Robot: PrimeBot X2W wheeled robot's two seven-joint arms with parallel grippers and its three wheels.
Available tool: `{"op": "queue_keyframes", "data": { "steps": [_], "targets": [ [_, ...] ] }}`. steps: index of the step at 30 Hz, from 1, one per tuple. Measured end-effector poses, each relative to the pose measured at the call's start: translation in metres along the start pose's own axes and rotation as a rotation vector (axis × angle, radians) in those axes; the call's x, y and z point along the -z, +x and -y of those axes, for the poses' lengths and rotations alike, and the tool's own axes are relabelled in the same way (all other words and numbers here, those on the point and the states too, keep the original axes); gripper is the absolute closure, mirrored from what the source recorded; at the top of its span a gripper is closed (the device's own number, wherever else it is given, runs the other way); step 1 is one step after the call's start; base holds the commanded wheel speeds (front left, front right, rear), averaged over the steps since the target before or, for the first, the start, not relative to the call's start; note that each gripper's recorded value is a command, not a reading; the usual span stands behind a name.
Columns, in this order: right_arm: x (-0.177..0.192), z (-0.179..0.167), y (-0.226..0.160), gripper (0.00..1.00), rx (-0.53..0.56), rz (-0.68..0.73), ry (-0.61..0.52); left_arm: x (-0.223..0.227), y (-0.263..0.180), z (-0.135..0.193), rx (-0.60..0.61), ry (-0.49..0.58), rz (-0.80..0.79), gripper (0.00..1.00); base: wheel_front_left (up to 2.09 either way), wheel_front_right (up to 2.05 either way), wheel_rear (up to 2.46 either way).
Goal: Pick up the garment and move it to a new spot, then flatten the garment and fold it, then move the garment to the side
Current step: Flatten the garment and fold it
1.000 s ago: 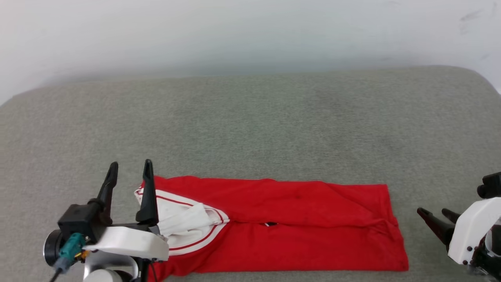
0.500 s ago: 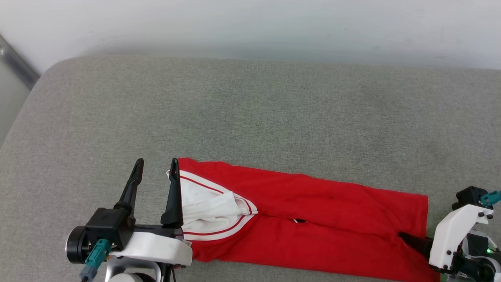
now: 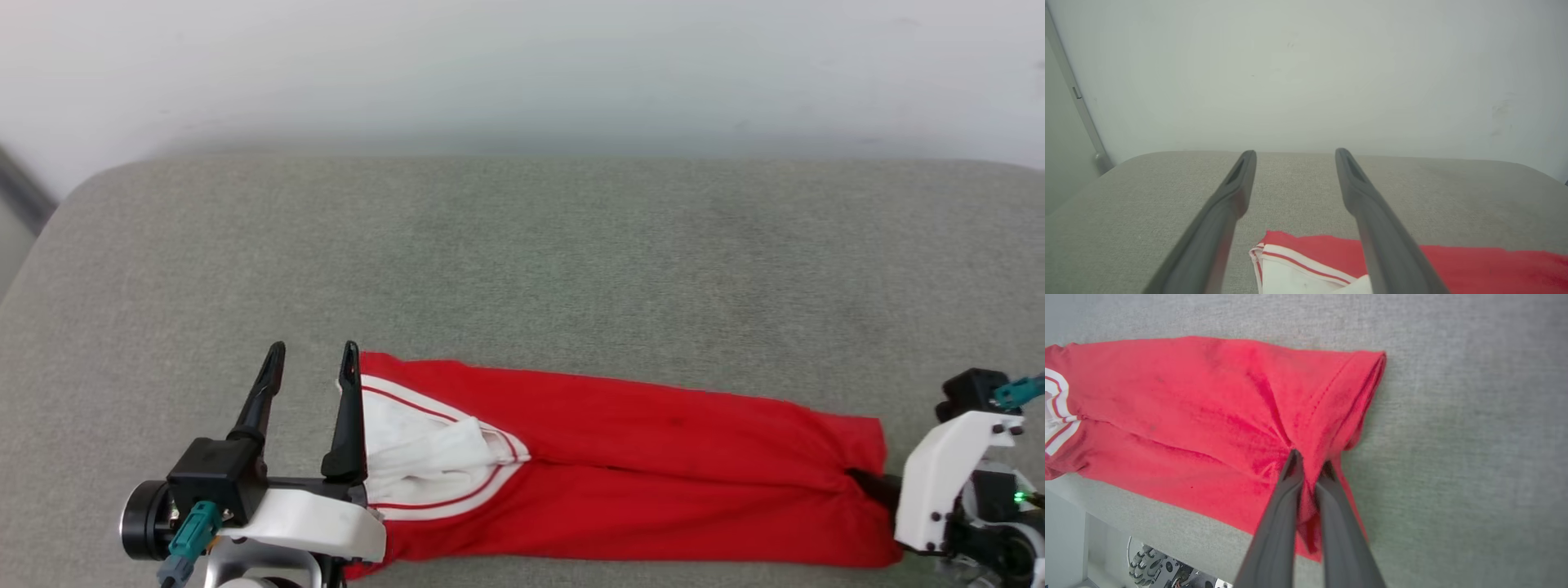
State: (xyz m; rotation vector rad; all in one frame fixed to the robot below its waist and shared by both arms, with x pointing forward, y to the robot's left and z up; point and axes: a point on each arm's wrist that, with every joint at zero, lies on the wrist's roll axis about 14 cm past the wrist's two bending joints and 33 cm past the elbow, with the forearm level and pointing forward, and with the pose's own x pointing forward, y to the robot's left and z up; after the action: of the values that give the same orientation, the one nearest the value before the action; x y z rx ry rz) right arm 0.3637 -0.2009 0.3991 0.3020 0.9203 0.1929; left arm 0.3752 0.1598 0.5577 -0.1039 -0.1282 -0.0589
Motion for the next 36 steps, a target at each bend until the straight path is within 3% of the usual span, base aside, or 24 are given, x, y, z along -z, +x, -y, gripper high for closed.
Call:
{"op": "queue_keyframes", "data": {
  "steps": [10, 13, 15, 16, 17, 18, 23, 27, 32, 36],
  "targets": [
    [-0.024, 0.087, -0.054, 1.0, 0.208, 0.159, 0.126, 0.001, 0.007, 0.015, 0.041, -0.005, -0.004, 0.0, 0.0, 0.0, 0.0],
    [-0.024, 0.087, -0.057, 1.0, 0.172, 0.188, 0.243, 0.004, 0.008, 0.017, 0.047, -0.008, -0.01, 0.0, 0.0, 0.0, 0.0],
    [-0.026, 0.067, -0.052, 1.0, 0.07, 0.202, 0.333, 0.005, 0.009, 0.019, 0.051, -0.014, -0.014, 0.0, 0.0, 0.0, 0.0],
    [-0.026, 0.067, -0.052, 1.0, 0.07, 0.202, 0.333, 0.005, 0.009, 0.019, 0.051, -0.014, -0.014, 0.0, 0.0, 0.0, 0.0],
    [-0.032, 0.04, -0.046, 1.0, -0.042, 0.202, 0.383, 0.006, 0.009, 0.02, 0.052, -0.015, -0.018, 0.0, 0.0, 0.0, 0.0],
    [-0.032, 0.04, -0.046, 1.0, -0.042, 0.202, 0.383, 0.006, 0.009, 0.02, 0.052, -0.015, -0.018, 0.0, 0.0, 0.0, 0.0],
    [-0.03, -0.043, -0.035, 1.0, -0.421, 0.125, 0.562, 0.009, 0.008, 0.02, 0.058, -0.013, -0.028, 0.0, 0.0, 0.0, 0.0],
    [-0.039, -0.093, -0.037, 1.0, -0.654, 0.077, 0.612, 0.008, 0.006, 0.019, 0.058, -0.01, -0.035, 0.0, 0.0, 0.0, 0.0],
    [-0.042, -0.138, -0.026, 1.0, -0.774, 0.024, 0.608, 0.009, 0.004, 0.015, 0.05, -0.009, -0.042, 0.0, 0.0, 0.0, 0.0],
    [-0.034, -0.181, -0.008, 1.0, -0.806, -0.034, 0.56, 0.007, 0.003, 0.01, 0.031, -0.01, -0.04, 0.0, 0.0, 0.0, 0.0]
  ]
}}
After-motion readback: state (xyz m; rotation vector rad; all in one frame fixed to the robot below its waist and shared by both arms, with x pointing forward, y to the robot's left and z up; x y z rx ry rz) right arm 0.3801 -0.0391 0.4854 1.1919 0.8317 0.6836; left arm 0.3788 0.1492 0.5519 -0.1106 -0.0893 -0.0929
